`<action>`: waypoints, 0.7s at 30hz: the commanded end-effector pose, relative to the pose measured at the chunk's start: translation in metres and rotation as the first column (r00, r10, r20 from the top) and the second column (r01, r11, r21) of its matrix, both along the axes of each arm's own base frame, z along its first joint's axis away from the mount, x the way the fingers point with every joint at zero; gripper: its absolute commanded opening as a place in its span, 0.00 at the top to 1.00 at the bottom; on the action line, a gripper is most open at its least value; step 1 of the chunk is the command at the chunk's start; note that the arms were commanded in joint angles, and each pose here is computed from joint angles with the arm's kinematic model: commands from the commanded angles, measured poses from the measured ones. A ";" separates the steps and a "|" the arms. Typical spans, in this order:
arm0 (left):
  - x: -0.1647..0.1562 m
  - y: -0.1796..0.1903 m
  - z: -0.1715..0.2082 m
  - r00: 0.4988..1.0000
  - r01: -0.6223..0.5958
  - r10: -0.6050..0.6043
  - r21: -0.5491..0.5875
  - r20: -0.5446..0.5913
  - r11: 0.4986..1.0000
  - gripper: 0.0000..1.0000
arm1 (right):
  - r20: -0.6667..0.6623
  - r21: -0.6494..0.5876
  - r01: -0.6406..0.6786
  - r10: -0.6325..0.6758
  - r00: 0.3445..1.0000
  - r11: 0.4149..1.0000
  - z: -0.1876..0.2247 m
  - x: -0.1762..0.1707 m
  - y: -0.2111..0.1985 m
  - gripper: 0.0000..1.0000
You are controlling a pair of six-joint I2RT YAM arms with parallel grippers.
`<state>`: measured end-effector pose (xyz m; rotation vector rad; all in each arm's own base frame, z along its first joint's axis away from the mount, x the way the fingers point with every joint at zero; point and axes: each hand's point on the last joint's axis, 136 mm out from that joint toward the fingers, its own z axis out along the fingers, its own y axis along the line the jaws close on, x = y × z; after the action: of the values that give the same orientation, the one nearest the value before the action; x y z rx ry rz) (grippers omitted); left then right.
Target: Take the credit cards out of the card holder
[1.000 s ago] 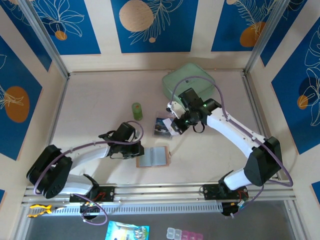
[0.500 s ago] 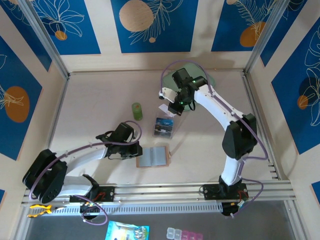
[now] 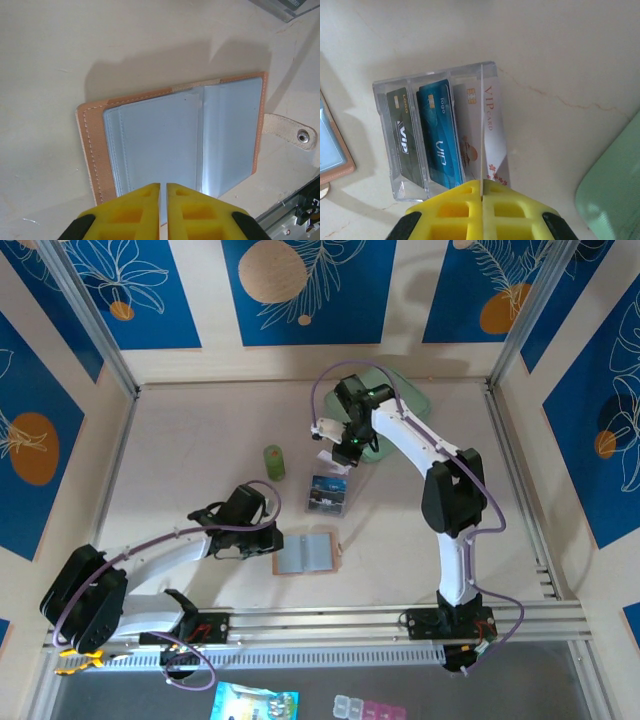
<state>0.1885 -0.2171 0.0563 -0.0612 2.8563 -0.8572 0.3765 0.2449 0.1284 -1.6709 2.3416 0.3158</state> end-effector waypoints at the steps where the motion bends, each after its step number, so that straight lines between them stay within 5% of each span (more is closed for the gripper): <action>1: 0.001 0.005 -0.001 1.000 -0.013 0.013 0.008 0.006 1.000 0.89 | -0.016 -0.015 -0.015 0.014 1.000 1.000 -0.003 0.001 -0.004 1.00; 11: 0.002 0.002 -0.001 1.000 -0.008 0.008 0.001 0.005 1.000 0.89 | 0.018 -0.023 0.022 -0.022 1.000 0.999 -0.001 0.008 -0.009 0.82; 21: 0.003 0.001 -0.004 1.000 -0.013 0.013 -0.004 0.001 1.000 0.88 | 0.081 0.057 0.128 -0.132 0.988 0.990 0.029 0.009 -0.008 0.83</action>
<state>0.1895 -0.2180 0.0567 -0.0598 2.8505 -0.8620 0.3861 0.2361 0.1277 -1.5905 2.3719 0.2549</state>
